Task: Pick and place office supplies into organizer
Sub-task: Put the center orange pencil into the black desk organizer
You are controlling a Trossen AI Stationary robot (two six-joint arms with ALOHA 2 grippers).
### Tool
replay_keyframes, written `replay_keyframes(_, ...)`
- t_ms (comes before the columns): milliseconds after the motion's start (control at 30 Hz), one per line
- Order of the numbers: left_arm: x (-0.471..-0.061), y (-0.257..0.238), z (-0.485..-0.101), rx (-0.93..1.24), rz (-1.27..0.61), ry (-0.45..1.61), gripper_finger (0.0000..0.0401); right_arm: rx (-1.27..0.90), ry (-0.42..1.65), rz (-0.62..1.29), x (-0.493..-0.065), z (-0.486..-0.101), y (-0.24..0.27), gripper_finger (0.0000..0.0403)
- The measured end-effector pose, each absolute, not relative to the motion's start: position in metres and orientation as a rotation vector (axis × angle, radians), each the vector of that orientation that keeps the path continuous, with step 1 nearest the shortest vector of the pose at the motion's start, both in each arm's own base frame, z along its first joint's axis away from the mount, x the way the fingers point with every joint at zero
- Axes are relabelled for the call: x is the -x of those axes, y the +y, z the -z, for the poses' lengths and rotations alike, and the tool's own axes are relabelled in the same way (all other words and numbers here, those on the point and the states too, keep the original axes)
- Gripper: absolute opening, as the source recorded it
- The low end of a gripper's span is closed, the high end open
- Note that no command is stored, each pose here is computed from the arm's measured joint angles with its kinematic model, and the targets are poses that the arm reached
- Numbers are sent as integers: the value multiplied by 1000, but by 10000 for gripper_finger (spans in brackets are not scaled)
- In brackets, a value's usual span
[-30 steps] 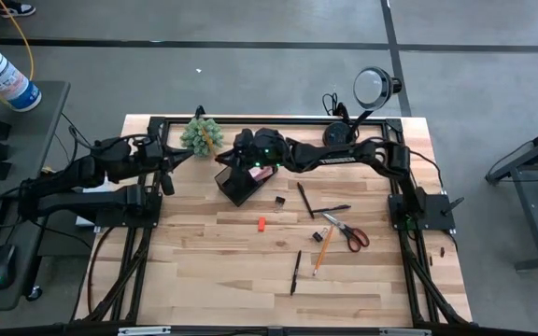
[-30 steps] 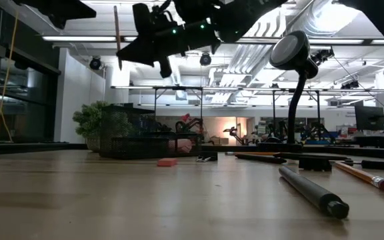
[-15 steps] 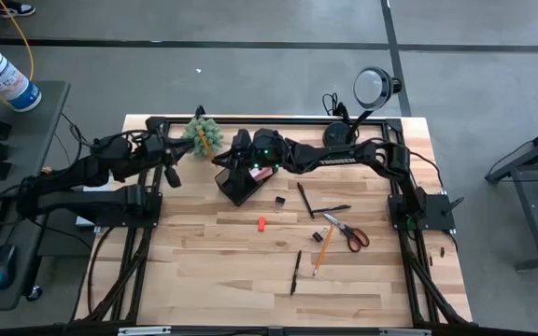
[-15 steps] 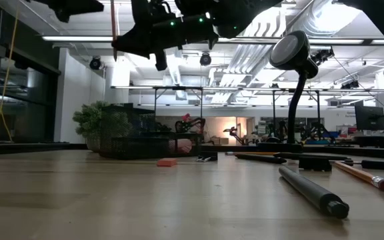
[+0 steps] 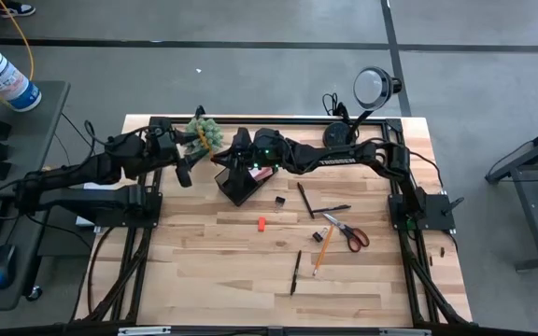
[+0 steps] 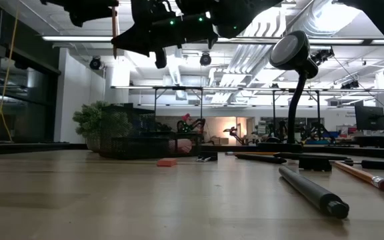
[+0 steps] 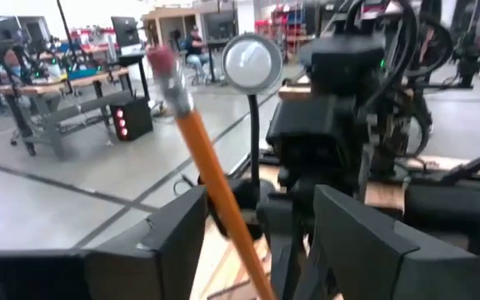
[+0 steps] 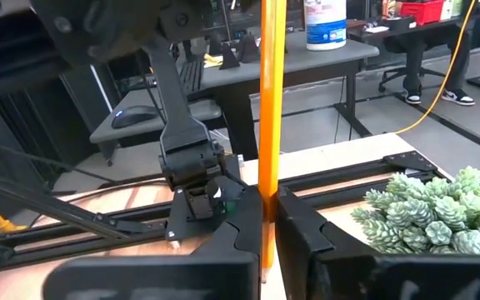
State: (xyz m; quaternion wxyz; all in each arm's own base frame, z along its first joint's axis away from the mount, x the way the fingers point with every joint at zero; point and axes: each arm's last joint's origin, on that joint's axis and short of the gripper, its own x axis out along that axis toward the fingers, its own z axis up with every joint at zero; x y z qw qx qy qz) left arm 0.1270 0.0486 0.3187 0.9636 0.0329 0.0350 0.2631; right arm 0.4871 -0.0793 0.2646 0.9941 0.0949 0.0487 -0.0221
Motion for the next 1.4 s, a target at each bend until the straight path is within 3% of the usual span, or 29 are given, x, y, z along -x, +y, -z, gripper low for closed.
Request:
replay_keyframes(133,-129,49,-320,-67,-536,58,221,-190,96,44,-487,-265,-79,7)
replay_keyframes(267,-128,50,-320,-68,-555,58,201,-191,96,44,-487,-264,-79,7)
replay_keyframes(733,-128,50,-320,-90,-557,63,12,-180,97,39,-487,-264,-79,7)
replay_keyframes(1000,-128,50,-320,-103,-564,68,31,-195,97,37,-487,-264,-79,10)
replay_keyframes(1200,-128,50,-320,-112,-569,75,5,-228,95,51,-487,-264,-80,75)
replay_keyframes(1400,-128,50,-320,-140,-567,82,11,-221,102,42,-486,-266,-78,129)
